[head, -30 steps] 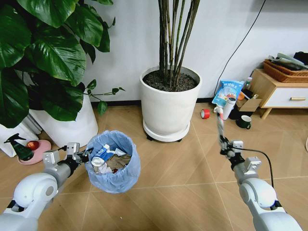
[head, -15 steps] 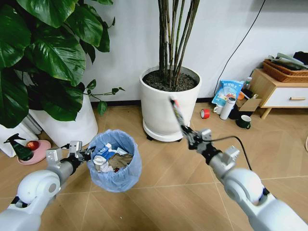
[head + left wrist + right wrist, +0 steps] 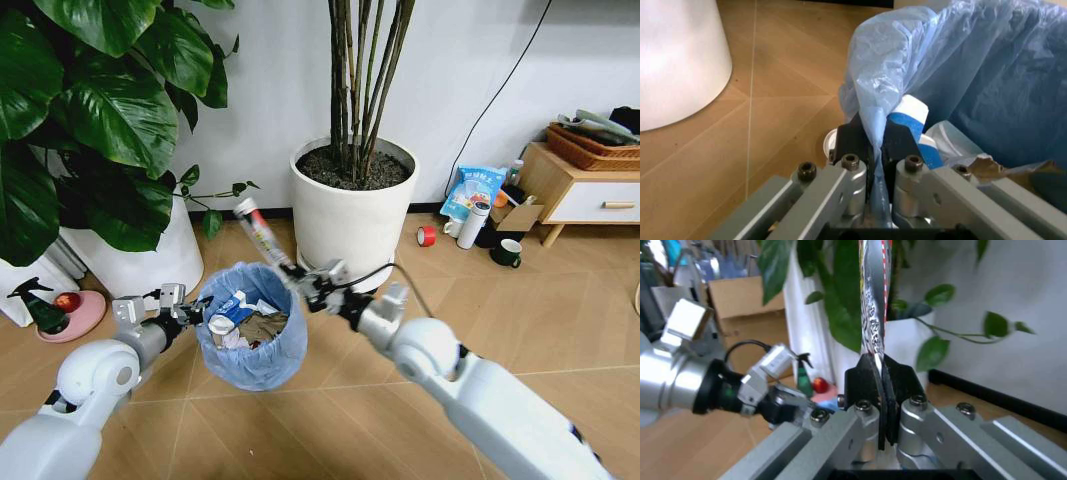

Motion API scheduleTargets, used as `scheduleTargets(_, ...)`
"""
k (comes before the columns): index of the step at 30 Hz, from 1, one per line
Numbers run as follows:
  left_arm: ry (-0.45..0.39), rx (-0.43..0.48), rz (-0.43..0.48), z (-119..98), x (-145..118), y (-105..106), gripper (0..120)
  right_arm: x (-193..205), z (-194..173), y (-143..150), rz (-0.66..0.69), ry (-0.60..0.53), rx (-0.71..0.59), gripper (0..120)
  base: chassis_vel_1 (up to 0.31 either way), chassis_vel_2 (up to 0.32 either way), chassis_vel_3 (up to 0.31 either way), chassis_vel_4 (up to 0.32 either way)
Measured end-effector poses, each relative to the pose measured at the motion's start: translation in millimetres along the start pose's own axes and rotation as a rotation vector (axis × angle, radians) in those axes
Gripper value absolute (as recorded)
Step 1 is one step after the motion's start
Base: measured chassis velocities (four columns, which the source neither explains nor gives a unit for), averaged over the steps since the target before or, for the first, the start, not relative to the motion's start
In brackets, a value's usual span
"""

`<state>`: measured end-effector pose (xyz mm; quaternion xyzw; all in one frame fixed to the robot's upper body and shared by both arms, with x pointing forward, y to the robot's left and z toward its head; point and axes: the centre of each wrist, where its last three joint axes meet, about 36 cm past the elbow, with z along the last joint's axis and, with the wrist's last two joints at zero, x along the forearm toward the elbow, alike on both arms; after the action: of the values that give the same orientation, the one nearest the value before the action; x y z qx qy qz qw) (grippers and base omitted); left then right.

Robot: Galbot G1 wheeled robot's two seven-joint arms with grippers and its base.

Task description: Pick up the trash bin and place the garbage on the floor into it.

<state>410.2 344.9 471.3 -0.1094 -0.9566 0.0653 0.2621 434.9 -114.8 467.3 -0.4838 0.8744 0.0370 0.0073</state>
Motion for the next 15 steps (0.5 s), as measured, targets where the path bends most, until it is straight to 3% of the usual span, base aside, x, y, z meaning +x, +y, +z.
scheduleTargets(8,-0.002,0.002,-0.006,-1.2,0.7,3.1,0,-12.8,10.4,-4.9,-0.009,0.039,0.017,1,0.0,0.0,0.0,0.0)
scheduleTargets(15,0.0,0.006,-0.005,0.8,1.3,2.9,0,-24.5,22.4,-10.6,-0.008,0.063,0.032,28,0.0,0.0,0.0,0.0)
